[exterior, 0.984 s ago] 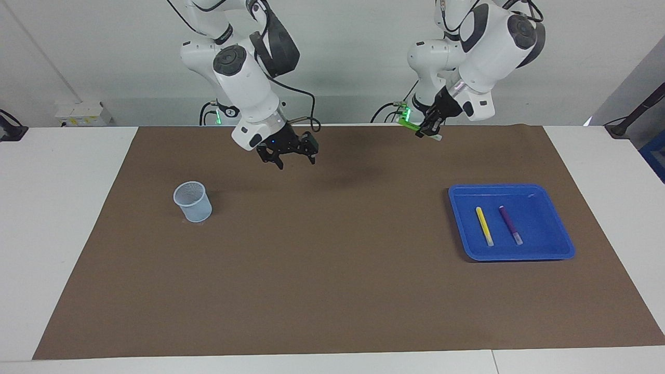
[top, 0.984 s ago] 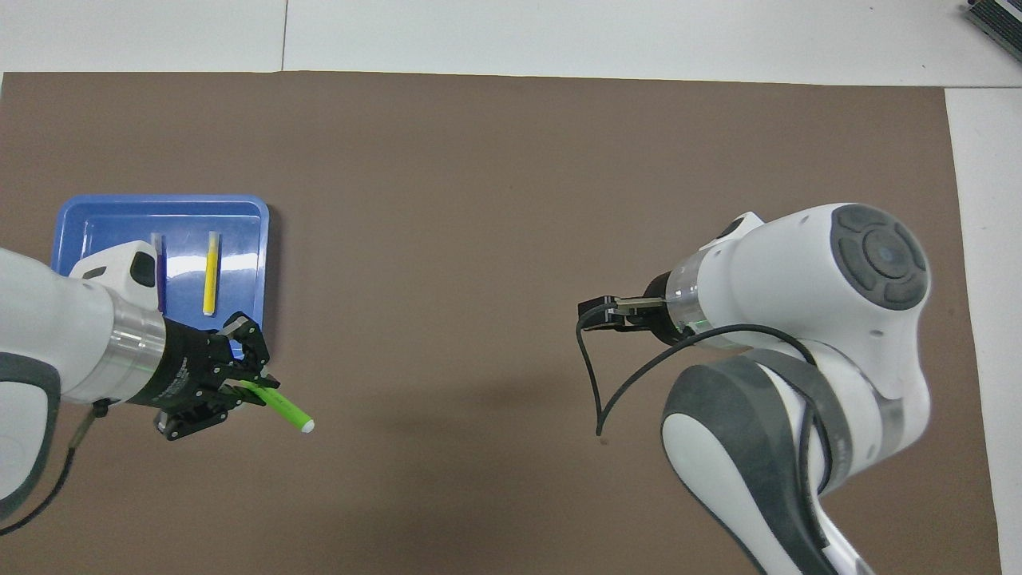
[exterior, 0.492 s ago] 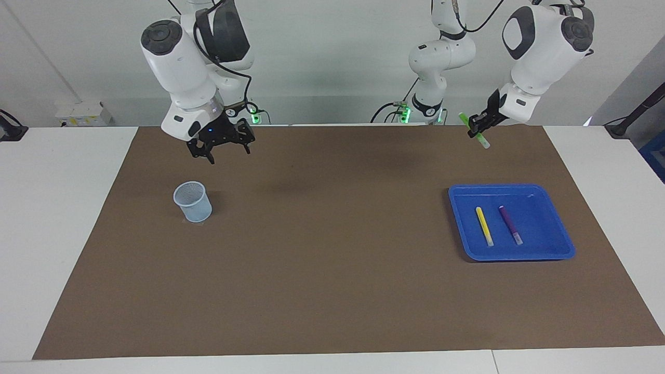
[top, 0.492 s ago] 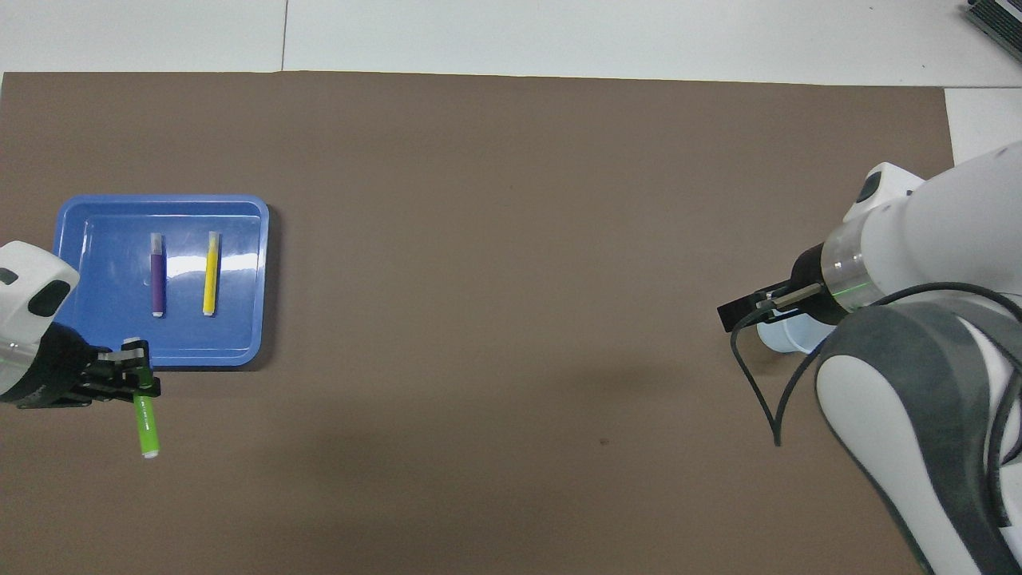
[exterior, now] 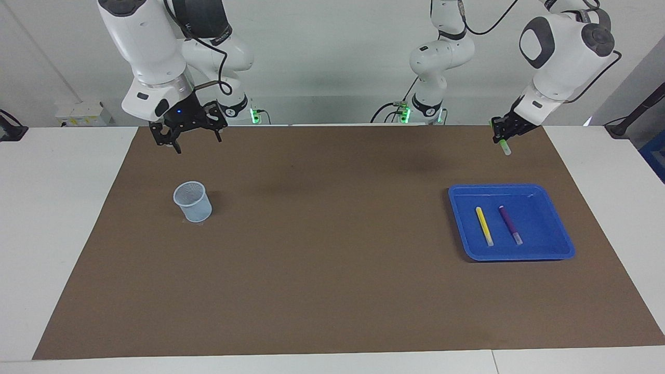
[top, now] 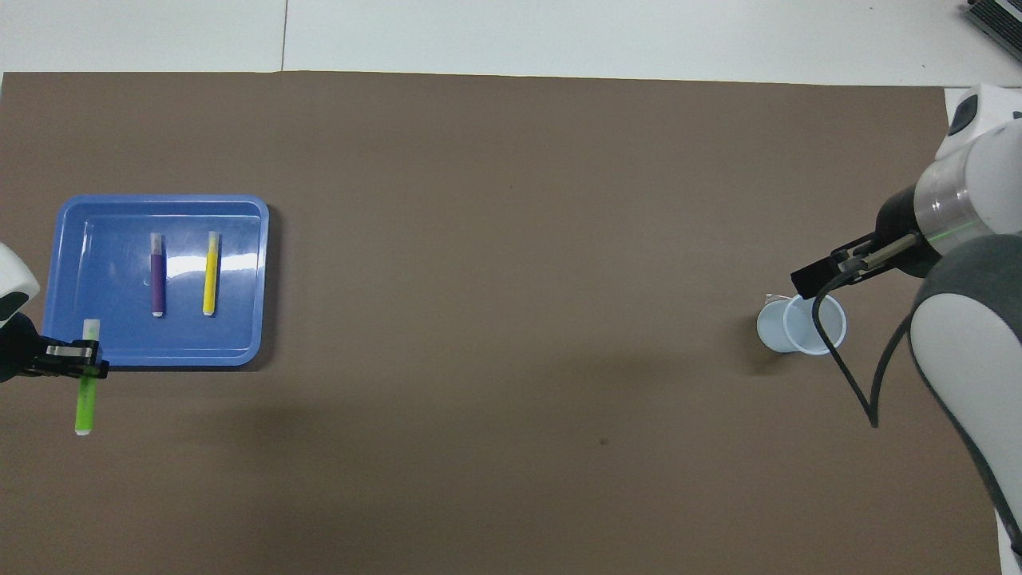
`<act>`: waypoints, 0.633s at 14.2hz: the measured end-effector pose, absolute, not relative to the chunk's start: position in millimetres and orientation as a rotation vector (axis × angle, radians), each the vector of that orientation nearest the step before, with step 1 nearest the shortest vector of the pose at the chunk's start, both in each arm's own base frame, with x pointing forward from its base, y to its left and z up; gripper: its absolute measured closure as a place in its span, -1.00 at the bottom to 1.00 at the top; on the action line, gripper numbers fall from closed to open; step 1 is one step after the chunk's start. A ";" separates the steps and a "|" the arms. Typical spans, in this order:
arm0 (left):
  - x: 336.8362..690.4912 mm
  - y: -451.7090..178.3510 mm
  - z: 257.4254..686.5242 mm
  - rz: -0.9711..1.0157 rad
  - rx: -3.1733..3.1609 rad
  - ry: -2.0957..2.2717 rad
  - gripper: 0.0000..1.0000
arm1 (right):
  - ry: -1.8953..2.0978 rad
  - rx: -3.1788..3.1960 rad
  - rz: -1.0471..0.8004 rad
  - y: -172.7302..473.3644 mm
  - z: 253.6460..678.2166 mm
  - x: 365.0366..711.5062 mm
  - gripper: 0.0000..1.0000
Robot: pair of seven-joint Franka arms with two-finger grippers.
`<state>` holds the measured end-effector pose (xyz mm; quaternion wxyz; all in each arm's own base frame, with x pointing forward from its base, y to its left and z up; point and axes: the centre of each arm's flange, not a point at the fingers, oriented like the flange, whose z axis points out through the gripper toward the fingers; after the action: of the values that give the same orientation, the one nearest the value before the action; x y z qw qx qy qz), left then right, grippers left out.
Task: Right arm passes pens to left for tray arrangement
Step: 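Lay the green pen in the blue tray and open the left gripper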
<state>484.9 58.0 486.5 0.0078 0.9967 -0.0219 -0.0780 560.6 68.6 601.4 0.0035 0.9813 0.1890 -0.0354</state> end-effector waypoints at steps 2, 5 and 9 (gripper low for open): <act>500.7 73.9 461.4 -0.227 3.140 -0.097 0.65 | 0.593 3.075 -0.159 68.4 591.0 559.0 -1.00; 525.7 92.1 419.0 -0.169 3.165 -0.113 0.65 | 0.563 3.076 -0.200 58.3 582.6 556.0 -1.00; 546.0 116.5 373.8 -0.136 3.174 -0.105 0.65 | 0.447 3.094 -0.133 17.7 586.6 562.8 -1.00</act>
<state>546.0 116.5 373.8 -0.0184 0.9984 -0.0331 -0.0429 562.8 17.7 586.6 0.0065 0.9888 0.1429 -0.0424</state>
